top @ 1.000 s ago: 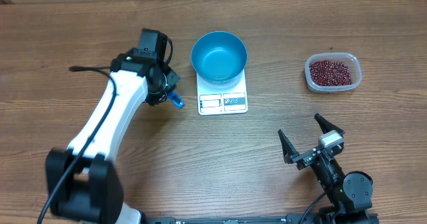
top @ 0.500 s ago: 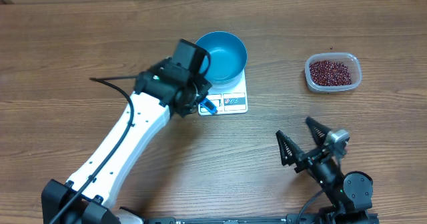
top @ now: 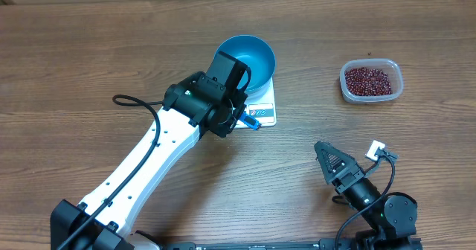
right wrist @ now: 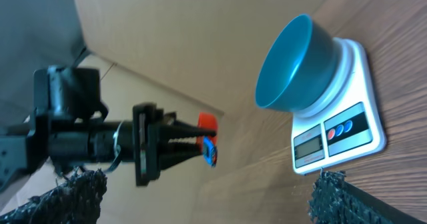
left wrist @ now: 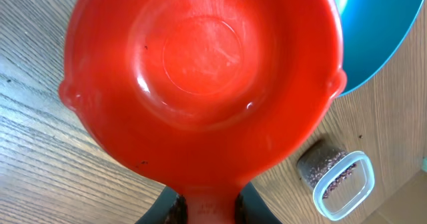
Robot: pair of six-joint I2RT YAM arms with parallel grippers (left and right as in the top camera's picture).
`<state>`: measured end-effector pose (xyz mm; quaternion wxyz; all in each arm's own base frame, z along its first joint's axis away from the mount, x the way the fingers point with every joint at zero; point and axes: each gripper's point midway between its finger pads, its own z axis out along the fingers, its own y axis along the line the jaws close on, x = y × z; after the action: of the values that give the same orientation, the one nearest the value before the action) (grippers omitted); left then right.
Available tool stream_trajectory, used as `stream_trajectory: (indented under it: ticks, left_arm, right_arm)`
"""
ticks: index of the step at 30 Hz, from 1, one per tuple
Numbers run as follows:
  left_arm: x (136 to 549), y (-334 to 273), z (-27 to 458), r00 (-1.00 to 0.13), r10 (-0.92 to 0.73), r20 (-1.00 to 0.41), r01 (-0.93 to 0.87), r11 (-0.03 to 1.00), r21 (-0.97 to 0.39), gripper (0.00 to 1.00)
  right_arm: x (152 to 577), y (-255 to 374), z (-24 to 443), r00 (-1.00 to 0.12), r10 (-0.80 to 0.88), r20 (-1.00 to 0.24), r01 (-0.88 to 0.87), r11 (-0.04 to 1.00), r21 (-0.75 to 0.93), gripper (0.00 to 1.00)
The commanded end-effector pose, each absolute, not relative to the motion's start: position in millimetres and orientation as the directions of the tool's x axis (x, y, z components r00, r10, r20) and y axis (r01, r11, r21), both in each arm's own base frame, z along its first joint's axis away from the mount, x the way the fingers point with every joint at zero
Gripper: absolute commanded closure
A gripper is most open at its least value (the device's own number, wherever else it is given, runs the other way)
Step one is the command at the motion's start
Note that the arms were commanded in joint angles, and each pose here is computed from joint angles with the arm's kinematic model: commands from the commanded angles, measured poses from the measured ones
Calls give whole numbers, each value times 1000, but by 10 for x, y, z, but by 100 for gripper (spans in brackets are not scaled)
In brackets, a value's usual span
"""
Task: Scoop item into bowl and weigh 150g on scale
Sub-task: 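Lift the red scoop with left gripper toward center near the scale, then reach right gripper to the scoop's blue handle and grasp it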
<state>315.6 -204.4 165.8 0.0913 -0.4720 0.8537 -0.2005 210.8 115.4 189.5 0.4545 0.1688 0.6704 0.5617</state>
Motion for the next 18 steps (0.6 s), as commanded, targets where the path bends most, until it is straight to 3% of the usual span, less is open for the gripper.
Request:
stream_trajectory:
  ticks: [1,18]
  left_arm:
    - [3158,-2097,1720,-520,-852,62,-780,444,-441,96]
    - [3141,-2202,1748,-545,-831,111,-770,444,-458,96]
  right_arm:
    - [2019,1262,1909,-557,673,-486,-361,331,872,0]
    - [2132,1453,2049,-578,502,-644,-460,451,765,3]
